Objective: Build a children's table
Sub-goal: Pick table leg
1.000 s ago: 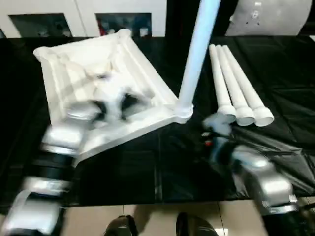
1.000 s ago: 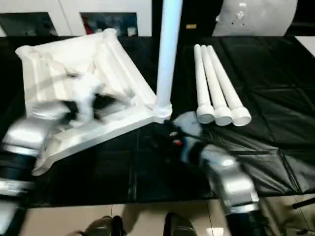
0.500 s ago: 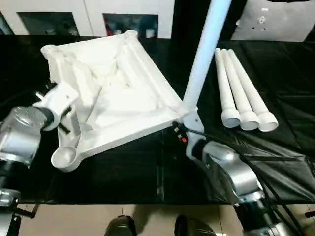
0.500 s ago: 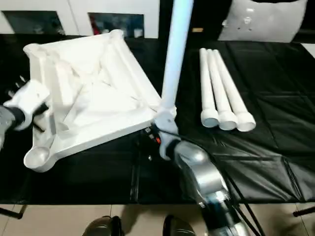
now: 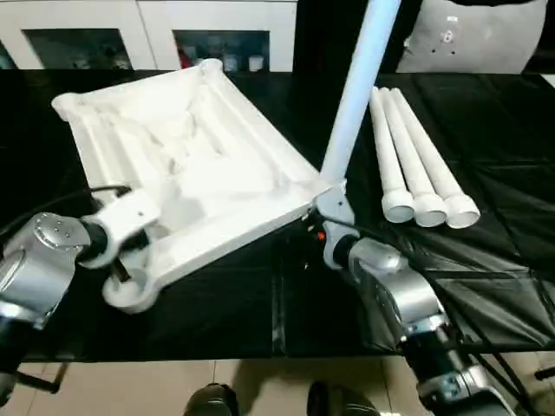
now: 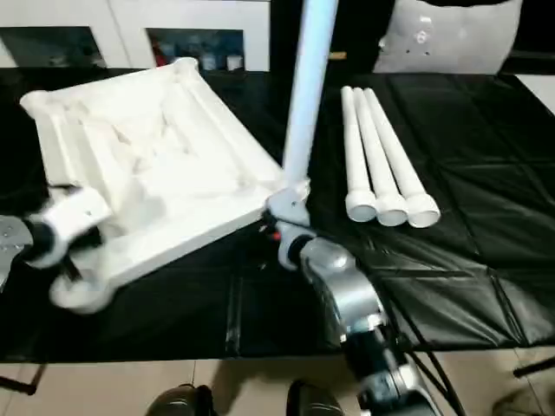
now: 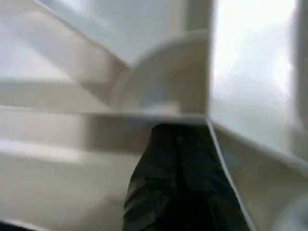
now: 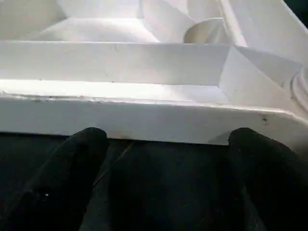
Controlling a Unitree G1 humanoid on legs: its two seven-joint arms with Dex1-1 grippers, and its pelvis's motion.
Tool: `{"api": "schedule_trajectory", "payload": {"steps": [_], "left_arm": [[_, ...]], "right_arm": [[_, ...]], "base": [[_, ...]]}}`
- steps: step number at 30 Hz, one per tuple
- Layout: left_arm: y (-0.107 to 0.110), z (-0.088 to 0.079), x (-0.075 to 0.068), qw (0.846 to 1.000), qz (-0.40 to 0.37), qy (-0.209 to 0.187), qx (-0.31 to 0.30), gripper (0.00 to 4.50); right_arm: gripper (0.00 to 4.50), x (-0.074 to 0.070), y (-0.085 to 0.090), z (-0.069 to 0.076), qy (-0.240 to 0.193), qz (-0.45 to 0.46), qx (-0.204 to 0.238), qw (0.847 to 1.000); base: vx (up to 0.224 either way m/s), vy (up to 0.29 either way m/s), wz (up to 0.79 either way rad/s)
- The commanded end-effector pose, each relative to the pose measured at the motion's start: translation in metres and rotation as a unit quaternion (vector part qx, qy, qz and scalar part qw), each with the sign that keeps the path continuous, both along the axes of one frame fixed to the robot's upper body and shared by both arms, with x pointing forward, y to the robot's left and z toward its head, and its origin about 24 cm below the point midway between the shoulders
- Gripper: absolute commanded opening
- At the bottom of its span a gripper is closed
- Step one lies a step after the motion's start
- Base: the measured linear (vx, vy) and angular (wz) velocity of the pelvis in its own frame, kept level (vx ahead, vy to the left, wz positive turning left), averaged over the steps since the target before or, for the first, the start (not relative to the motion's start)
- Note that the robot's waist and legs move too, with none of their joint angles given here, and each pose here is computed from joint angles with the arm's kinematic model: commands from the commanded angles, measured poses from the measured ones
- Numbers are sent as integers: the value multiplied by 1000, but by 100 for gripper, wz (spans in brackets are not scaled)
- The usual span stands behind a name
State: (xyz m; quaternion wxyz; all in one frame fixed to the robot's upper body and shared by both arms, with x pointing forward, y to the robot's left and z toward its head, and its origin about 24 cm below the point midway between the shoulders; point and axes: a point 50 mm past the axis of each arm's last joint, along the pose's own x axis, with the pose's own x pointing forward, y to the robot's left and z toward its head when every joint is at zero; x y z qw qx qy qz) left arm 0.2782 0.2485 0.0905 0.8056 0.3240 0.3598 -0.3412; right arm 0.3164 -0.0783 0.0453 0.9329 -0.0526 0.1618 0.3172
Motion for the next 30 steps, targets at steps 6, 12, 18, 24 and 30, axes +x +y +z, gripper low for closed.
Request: {"api": "schedule_trajectory", "payload": {"steps": [6, 12, 18, 24, 30], "left_arm": [[-71, -7, -33, 967, -152, 120, -168, 7], [-99, -4, -24, 960, -173, 85, -204, 7], [-104, -5, 26, 984, -62, -63, -156, 7], [-91, -1, 35, 983, -56, -109, -134, 7], [-95, 13, 27, 966, -53, -127, -221, 23]], "right_arm": [[450, 11, 7, 7, -21, 2, 3, 1000], [450, 15, 6, 8, -26, -3, 2, 1000], [450, 24, -2, 17, -49, -36, -2, 998], [450, 42, -19, 43, -91, -114, 13, 989], [450, 73, -47, 68, -66, -218, -9, 974]], "base": [[0, 0, 0], [0, 0, 0], [0, 0, 0], [0, 0, 0], [0, 0, 0]]}}
